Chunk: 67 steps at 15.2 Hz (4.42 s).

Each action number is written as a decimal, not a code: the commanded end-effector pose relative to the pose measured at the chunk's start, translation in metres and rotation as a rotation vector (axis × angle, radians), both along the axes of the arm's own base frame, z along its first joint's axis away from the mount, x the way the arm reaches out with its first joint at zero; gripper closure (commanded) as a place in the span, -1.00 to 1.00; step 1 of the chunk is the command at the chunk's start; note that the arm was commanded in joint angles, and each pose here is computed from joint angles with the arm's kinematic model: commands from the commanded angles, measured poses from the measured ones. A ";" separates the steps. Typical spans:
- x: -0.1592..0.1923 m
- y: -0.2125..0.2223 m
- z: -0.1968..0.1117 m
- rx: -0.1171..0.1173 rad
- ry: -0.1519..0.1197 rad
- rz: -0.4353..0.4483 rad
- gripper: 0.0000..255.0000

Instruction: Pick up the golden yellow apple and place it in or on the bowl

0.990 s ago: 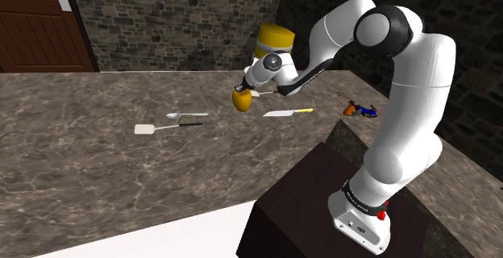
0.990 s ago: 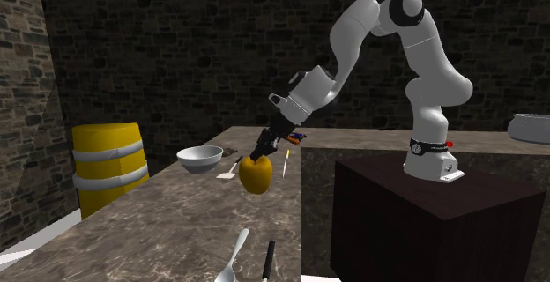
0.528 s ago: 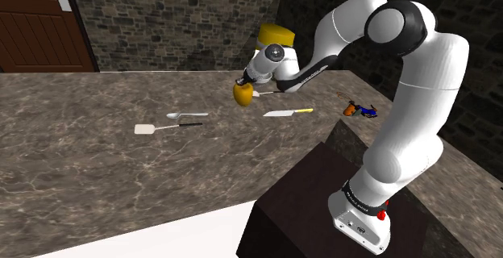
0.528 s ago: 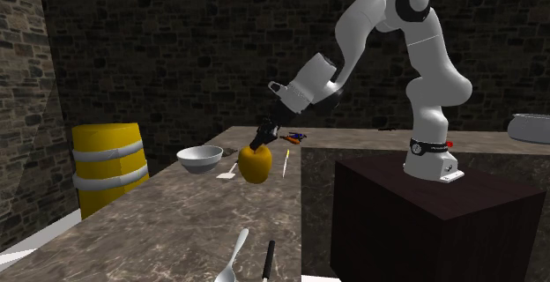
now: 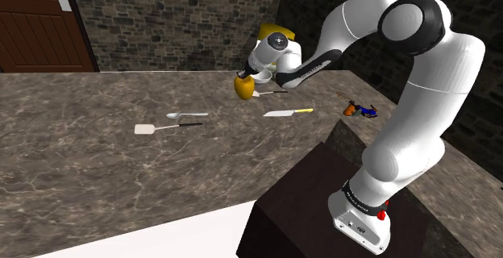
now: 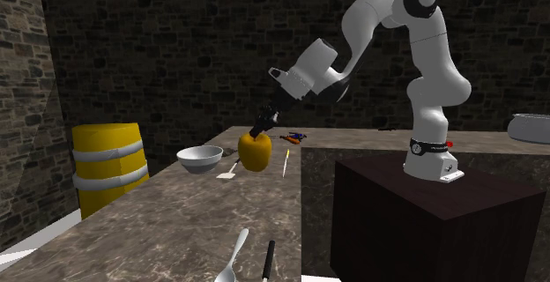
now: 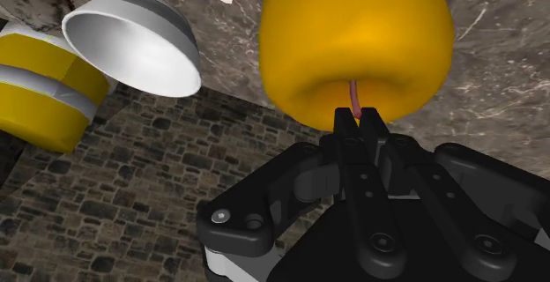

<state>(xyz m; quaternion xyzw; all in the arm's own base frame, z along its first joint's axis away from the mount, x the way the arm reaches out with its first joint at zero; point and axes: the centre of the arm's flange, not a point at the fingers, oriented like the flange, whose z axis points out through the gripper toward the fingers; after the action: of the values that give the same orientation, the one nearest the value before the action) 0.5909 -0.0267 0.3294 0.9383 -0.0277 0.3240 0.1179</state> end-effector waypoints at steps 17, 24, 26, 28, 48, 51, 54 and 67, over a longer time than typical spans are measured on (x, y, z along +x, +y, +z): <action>0.032 -0.057 0.078 0.000 0.000 0.000 1.00; 0.075 -0.136 0.097 0.000 0.000 0.000 1.00; 0.088 -0.159 0.102 0.000 0.000 0.000 1.00; 0.100 -0.181 0.107 0.000 0.000 0.000 1.00; 0.171 -0.309 0.090 0.000 0.000 0.000 1.00; 0.171 -0.309 0.074 0.000 0.000 0.000 1.00; 0.171 -0.309 0.058 0.000 0.000 0.000 1.00; 0.171 -0.309 -0.005 0.000 0.000 0.000 1.00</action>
<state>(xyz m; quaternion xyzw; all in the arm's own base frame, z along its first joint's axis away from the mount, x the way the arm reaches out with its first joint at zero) 0.7616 -0.3354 0.3262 0.9385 -0.0276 0.3234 0.1176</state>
